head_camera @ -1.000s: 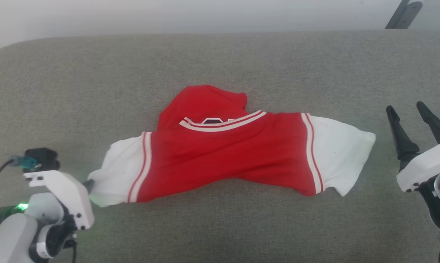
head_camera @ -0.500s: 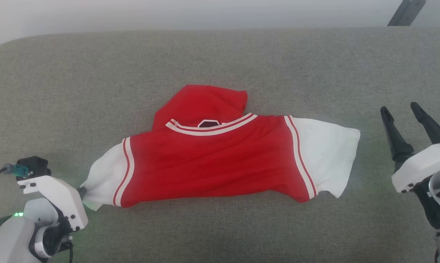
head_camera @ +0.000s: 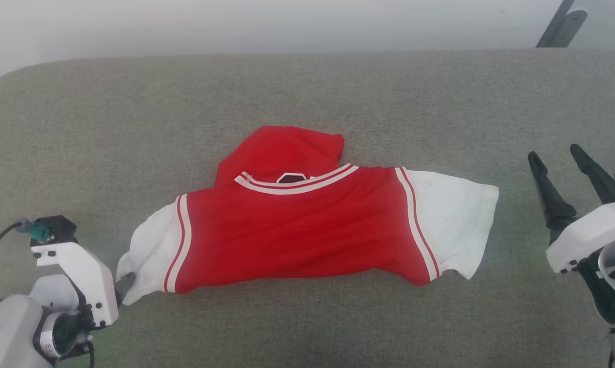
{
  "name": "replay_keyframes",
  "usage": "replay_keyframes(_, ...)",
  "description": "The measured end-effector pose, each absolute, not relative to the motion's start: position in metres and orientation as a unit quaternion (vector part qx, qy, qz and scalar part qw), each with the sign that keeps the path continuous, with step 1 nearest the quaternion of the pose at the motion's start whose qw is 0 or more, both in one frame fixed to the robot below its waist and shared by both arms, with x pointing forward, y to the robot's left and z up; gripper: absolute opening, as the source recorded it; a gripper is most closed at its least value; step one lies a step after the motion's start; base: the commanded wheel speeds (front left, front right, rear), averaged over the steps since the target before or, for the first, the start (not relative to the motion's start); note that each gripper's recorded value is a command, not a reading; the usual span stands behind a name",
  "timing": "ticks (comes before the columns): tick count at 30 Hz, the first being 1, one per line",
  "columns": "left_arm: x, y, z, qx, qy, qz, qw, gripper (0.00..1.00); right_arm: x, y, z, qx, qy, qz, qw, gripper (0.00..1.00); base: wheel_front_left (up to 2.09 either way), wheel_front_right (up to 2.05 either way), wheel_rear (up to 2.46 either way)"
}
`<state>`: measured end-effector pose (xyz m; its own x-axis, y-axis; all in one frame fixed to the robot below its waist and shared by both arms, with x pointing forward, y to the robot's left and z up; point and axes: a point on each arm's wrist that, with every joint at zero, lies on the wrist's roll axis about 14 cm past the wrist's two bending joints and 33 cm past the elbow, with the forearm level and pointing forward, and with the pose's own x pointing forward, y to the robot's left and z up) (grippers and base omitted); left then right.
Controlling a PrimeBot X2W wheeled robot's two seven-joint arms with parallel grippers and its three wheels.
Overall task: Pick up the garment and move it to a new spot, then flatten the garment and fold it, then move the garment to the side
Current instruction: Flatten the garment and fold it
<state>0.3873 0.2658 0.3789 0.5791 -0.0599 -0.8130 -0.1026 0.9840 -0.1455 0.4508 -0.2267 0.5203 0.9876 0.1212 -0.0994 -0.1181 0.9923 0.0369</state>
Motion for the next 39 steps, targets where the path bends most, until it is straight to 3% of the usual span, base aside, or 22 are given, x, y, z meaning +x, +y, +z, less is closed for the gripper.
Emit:
replay_keyframes(9, 0.388, 0.258, 0.366, -0.080, 0.520, -0.001, 0.851, 1.00, 0.446, -0.227, 0.511, 0.018, 0.079, 0.065, 0.995, 1.00, 0.00, 0.00, 0.00)
replay_keyframes(11, 0.388, 0.255, 0.363, -0.079, 0.532, -0.010, 0.843, 0.00, 0.445, -0.225, 0.507, 0.020, 0.090, 0.069, 0.993, 1.00, 0.00, 0.00, 0.00)
replay_keyframes(20, 0.398, 0.247, 0.357, -0.082, 0.526, -0.032, 0.846, 0.00, 0.436, -0.222, 0.463, 0.042, 0.206, 0.081, 0.974, 1.00, 0.00, 0.00, 0.00)
replay_keyframes(39, 0.413, 0.242, 0.351, -0.084, 0.508, -0.037, 0.856, 0.00, 0.460, -0.195, 0.376, 0.054, 0.447, 0.106, 0.887, 1.00, 0.00, 0.00, 0.00)
